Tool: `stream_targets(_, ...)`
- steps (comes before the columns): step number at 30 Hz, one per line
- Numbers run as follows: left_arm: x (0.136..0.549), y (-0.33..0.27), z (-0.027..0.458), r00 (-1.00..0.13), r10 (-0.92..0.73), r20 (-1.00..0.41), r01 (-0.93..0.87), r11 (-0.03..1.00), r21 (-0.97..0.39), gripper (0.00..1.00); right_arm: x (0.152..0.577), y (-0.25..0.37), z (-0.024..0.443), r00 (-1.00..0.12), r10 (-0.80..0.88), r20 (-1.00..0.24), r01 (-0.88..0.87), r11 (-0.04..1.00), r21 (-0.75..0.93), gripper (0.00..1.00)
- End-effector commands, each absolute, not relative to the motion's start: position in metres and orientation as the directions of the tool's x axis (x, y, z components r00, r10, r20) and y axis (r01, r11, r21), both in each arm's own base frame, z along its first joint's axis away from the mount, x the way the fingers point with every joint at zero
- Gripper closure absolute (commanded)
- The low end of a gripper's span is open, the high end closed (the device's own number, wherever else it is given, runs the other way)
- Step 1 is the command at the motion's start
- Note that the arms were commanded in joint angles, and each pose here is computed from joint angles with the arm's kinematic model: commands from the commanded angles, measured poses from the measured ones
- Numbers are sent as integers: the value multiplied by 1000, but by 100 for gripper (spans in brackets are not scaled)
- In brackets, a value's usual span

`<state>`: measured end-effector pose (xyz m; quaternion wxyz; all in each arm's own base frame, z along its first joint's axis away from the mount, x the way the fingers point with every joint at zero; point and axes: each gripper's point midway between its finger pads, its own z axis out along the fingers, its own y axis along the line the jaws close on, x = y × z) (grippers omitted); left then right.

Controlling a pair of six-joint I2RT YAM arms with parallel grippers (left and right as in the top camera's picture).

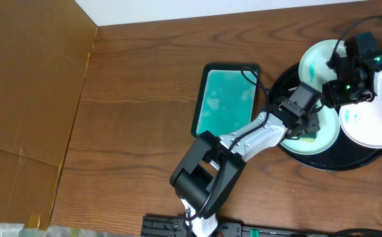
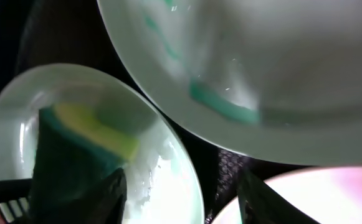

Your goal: Clean dirty plates on tray and stack at the side

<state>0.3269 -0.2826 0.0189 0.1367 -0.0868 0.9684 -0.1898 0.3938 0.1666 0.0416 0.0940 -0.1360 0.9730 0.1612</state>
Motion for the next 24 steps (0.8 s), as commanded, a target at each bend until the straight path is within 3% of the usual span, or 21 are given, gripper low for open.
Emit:
stream_targets(1, 330, -276, 25, -941, -229, -248, -121, 915, -385, 64, 391, 176, 41, -924, -300, -237, -364, 881, 303, 48)
stream_targets(9, 334, -276, 53, -928, -233, -290, -95, 902, -422, 53, 387, 173, 38, -906, -354, -232, -412, 864, 289, 53)
stream_targets(24, 343, -263, 58, -906, -163, -391, -25, 942, -334, 53, 380, 168, 24, -904, -370, -214, -419, 868, 267, 54)
